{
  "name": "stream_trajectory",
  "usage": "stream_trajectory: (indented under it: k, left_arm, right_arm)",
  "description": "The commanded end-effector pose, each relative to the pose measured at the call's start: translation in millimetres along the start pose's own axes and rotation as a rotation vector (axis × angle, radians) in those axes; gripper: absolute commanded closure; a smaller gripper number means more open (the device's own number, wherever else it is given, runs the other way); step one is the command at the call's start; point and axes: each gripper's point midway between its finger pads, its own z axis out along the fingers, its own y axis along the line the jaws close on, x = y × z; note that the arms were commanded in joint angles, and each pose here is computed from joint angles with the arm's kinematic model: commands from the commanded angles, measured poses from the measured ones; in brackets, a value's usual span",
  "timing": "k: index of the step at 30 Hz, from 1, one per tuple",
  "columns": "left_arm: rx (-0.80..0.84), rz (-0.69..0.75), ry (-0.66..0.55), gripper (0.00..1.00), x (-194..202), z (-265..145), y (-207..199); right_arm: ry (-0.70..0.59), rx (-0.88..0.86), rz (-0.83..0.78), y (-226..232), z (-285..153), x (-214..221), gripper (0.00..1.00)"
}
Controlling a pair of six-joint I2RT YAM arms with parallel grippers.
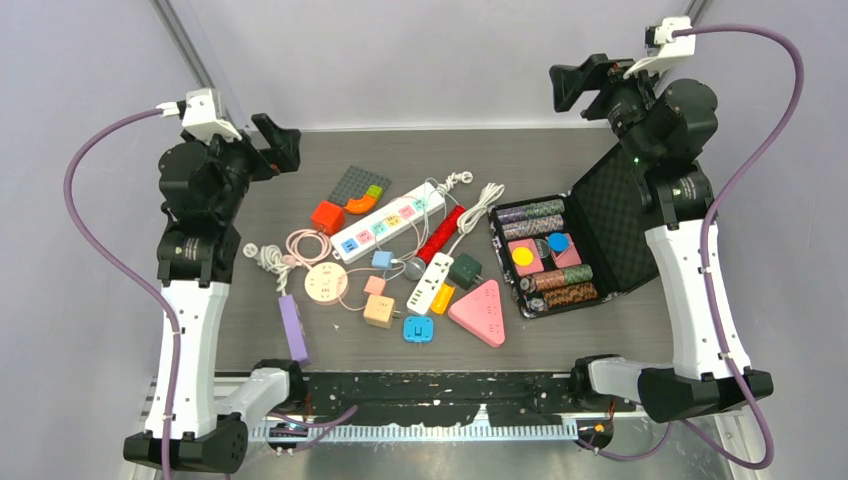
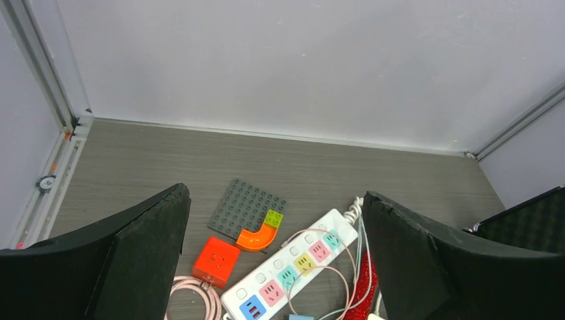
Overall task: Insert the plug
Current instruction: Adjust the socket at the center of the board.
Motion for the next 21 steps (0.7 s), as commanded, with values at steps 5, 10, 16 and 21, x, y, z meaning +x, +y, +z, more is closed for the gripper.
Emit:
stream_trajectory:
  k: [5, 10, 16, 21]
  left_arm:
    - [0.106, -0.016, -0.04, 0.0, -1.7, -0.5, -17.3]
    - [0.103, -0.065, -0.016, 0.0, 22.8, 6.8, -12.4]
    - [0.07, -0.074, 0.123, 0.0, 73.5, 9.9, 0.3]
    - [-0.116, -0.177, 0.441, 0.0, 161.3, -1.0, 32.0]
  right_arm:
    - [-0.094, -0.008, 0.116, 2.6, 0.8, -6.4, 0.12]
    - [-0.029, -0.046, 0.155, 7.8, 10.1, 18.5, 0.16]
    - [0.073, -0.144, 0.179, 22.0, 13.7, 55.3, 0.13]
    - [0.196, -0.126, 0.238, 22.5, 20.3, 104.1, 0.13]
